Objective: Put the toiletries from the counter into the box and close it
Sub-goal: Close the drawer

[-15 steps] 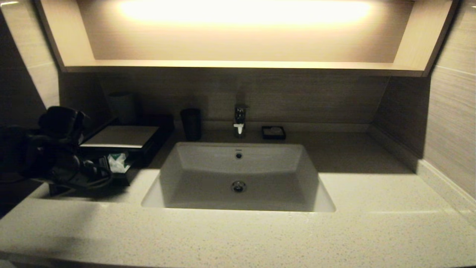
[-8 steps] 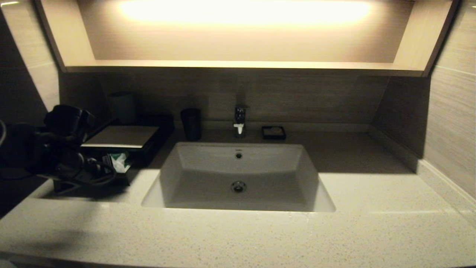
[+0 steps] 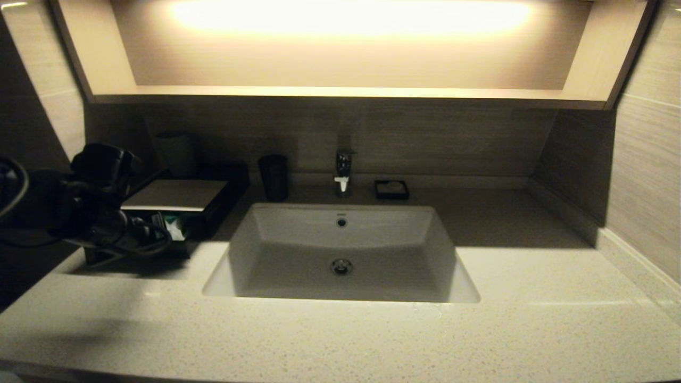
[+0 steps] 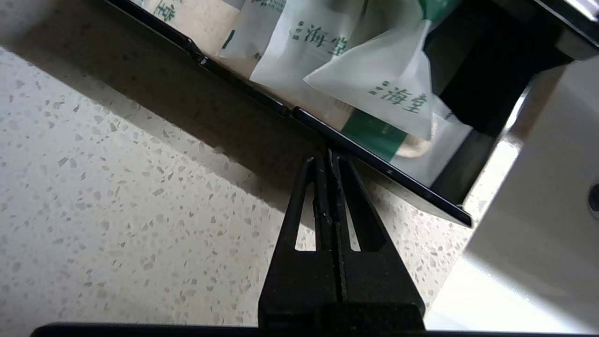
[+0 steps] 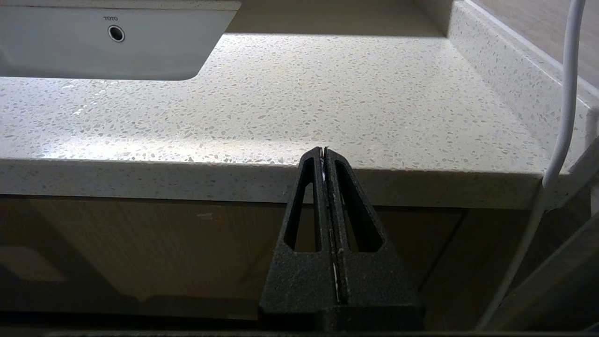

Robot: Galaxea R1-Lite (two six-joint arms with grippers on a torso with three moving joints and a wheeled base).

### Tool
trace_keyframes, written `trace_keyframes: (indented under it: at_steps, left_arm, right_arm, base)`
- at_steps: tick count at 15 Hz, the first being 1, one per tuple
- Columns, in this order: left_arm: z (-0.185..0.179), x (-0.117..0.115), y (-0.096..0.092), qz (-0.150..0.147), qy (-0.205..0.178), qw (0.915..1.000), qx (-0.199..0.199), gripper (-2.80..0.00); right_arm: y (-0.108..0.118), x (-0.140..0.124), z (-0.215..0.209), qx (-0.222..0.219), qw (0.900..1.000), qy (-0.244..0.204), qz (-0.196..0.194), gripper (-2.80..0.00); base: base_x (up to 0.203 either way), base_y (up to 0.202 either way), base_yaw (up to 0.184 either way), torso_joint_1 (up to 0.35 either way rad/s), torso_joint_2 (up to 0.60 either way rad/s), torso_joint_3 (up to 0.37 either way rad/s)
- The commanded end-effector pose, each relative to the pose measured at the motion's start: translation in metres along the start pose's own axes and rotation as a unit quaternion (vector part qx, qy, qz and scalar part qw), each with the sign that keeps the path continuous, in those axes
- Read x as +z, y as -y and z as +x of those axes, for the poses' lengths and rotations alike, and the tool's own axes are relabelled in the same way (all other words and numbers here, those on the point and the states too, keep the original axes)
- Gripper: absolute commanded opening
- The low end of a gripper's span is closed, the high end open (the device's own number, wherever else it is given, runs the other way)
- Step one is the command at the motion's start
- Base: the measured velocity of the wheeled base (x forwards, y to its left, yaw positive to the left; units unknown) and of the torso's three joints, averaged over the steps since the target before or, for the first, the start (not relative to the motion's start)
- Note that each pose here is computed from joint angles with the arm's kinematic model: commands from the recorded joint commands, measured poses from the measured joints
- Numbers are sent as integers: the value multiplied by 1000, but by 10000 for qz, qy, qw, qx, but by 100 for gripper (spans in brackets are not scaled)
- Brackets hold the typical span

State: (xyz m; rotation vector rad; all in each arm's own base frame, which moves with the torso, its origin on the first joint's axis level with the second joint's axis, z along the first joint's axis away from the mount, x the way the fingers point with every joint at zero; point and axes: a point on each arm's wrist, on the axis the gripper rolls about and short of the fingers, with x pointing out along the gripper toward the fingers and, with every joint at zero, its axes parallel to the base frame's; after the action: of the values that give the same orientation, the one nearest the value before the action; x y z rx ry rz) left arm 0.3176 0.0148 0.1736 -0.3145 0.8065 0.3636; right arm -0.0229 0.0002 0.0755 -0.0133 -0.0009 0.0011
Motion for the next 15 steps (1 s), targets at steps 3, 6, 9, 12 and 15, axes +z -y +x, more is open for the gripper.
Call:
trace_keyframes:
  at_steps: [3, 6, 9, 12, 15]
  left_arm:
    - [15, 0, 5, 15, -133, 9999, 37, -280]
    - [17, 6, 8, -9, -58, 10000, 0, -280]
    - [17, 10, 11, -11, 3, 10000, -36, -280]
    - [20, 12, 13, -11, 10, 10000, -44, -280]
    - [19, 17, 15, -24, 91, 9999, -89, -280]
  right_arm:
    - [0, 0, 0, 3, 10000, -12, -3, -280]
    - [0, 0, 0, 3, 10000, -12, -3, -280]
    - [0, 0, 0, 2, 10000, -7, -3, -280]
    - [0, 0, 0, 2, 10000, -4, -3, -280]
    - [0, 0, 0, 3, 10000, -12, -3, -280]
  base:
    - [0, 0, 0, 0, 0, 0]
    - [0, 0, 0, 0, 0, 0]
    - [0, 0, 0, 0, 0, 0]
    - [0, 0, 0, 0, 0, 0]
    - [0, 0, 0, 0, 0, 0]
